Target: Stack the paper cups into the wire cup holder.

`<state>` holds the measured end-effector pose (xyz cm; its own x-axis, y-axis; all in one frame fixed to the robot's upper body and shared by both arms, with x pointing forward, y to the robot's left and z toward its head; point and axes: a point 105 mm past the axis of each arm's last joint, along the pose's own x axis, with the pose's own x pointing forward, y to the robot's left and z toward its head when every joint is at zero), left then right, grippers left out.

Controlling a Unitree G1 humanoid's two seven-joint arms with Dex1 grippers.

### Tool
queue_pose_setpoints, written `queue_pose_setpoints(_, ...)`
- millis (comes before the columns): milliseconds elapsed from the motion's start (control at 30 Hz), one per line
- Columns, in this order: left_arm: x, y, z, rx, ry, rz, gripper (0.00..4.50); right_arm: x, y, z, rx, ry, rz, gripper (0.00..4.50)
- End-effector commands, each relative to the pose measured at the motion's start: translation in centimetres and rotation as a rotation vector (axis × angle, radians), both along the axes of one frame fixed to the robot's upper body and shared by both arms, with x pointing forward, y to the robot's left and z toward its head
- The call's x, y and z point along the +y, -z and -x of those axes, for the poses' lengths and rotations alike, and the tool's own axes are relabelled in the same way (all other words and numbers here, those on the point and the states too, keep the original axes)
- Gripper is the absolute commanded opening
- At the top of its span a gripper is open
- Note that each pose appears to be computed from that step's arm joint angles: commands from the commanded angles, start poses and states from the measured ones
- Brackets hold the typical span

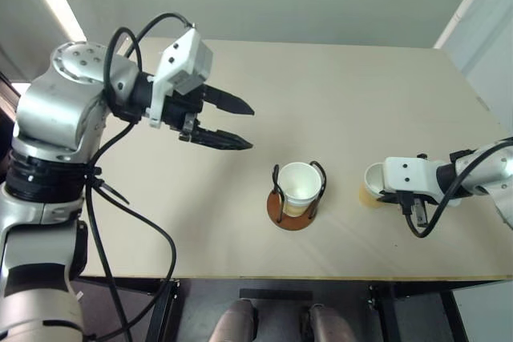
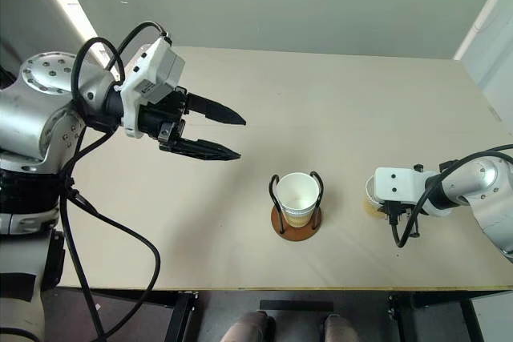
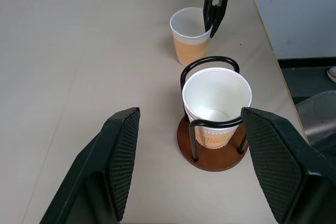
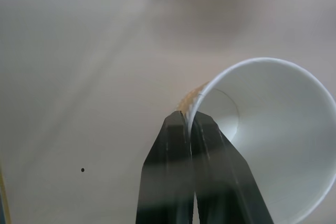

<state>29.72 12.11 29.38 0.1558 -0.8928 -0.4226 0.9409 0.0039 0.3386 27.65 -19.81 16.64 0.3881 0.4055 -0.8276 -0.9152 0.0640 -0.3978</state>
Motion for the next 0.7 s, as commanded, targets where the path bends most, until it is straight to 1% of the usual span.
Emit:
queue_pose_setpoints(33, 0.6, -0.7, 0.6, -0.032, 0.001, -0.01, 3.31, 0.8, -2.8, -0.3, -0.065, -0.035, -0.053, 0.01)
queue_pose_setpoints(133, 1.3, 0.0, 0.6, -0.008, 0.001, -0.049, 3.31, 1.9, -4.4, -0.3, -0.091, -0.077, -0.091, 0.01)
queue_pose_setpoints(200, 1.6, 0.3, 0.7, -0.001, 0.001, -0.067, 3.31, 2.8, -6.1, -0.5, -0.119, -0.104, -0.13, 0.01)
queue_pose_setpoints(300, 2.1, 0.3, 0.9, 0.008, -0.002, -0.08, 3.31, 4.3, -10.3, -0.5, -0.184, -0.156, -0.2, 0.01)
queue_pose_setpoints(400, 2.5, 0.4, 0.8, 0.011, -0.015, -0.089, 3.31, 5.7, -13.1, -0.1, -0.21, -0.227, -0.23, 0.01)
queue_pose_setpoints(533, 3.0, 0.3, 0.9, 0.012, -0.021, -0.098, 3.31, 7.5, -14.7, 0.3, -0.221, -0.33, -0.21, 0.01)
queue_pose_setpoints(700, 3.3, -0.1, 1.0, 0.001, -0.019, -0.099, 3.31, 9.4, -15.1, 1.0, -0.195, -0.43, -0.199, 0.01)
